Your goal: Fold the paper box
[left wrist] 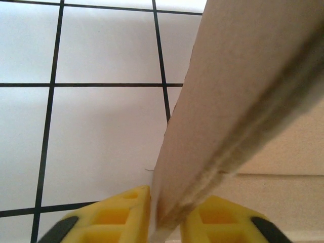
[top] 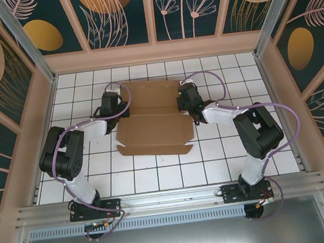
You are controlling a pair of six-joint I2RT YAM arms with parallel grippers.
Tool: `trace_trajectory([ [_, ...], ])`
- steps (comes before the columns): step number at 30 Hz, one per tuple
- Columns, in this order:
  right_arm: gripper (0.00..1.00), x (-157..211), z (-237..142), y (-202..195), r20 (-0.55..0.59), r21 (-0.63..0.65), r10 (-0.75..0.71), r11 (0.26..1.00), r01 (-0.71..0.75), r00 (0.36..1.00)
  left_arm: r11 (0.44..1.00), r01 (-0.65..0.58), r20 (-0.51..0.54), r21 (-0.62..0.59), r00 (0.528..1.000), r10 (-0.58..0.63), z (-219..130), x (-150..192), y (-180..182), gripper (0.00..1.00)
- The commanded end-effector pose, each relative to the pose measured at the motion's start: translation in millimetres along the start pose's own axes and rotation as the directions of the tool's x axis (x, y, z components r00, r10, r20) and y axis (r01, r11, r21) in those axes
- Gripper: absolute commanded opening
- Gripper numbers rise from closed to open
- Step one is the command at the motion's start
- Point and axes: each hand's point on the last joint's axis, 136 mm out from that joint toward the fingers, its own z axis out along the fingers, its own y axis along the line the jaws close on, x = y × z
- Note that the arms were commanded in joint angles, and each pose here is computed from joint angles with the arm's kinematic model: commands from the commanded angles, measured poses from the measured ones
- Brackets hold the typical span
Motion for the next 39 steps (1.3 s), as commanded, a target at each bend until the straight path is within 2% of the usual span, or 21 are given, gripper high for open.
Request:
trace_trajectory([
  [1, 0.0, 17, -5, -7, -0.058, 0.021, -0.026, 0.999, 0.027, 0.998, 0.998, 0.035, 0.054, -0.043, 0.998, -0.033, -1, -19, 7, 0.13],
  [5, 0.0, 19, -6, -8, -0.064, 0.066, -0.022, 0.998, 0.026, 0.998, 0.993, 0.067, 0.073, -0.1, 0.996, -0.06, -1, -23, 17, 0.01],
  [8, 0.0, 20, -8, -9, -0.065, 0.087, -0.002, 0.996, 0.008, 0.998, 0.981, 0.097, 0.087, -0.168, 0.993, -0.083, -4, -23, 29, 0.0],
  [12, 0.0, 23, -7, -6, -0.074, 0.074, 0.008, 0.997, -0.002, 0.997, 0.988, 0.099, 0.072, -0.116, 0.993, -0.091, -2, -19, 20, 0.0],
  [15, 0.0, 26, -7, -6, -0.073, 0.069, 0.001, 0.998, 0.004, 0.997, 0.992, 0.112, 0.065, -0.062, 0.992, -0.108, -2, -14, 13, 0.09],
  [17, 0.0, 26, -7, -7, -0.069, 0.071, -0.01, 0.997, 0.015, 0.998, 0.992, 0.123, 0.061, -0.007, 0.991, -0.123, -4, -11, 4, 0.23],
  [19, 0.0, 25, -7, -7, -0.06, 0.068, -0.023, 0.997, 0.027, 0.998, 0.991, 0.132, 0.062, 0.028, 0.989, -0.133, -8, -11, -1, 0.33],
  [22, 0.0, 22, -6, -9, -0.051, 0.071, -0.037, 0.997, 0.041, 0.998, 0.988, 0.144, 0.114, 0.063, 0.982, -0.15, -27, -24, -6, 0.42],
  [31, 0.0, 15, -6, -18, -0.025, 0.084, -0.056, 0.995, 0.058, 0.998, 0.979, 0.132, 0.218, 0.156, 0.962, -0.165, -79, -42, -14, 0.46],
  [39, 0.02, 8, -7, -18, 0.001, 0.076, -0.053, 0.996, 0.053, 0.999, 0.941, 0.076, 0.307, 0.33, 0.934, -0.184, -120, -68, -43, 0.46],
])
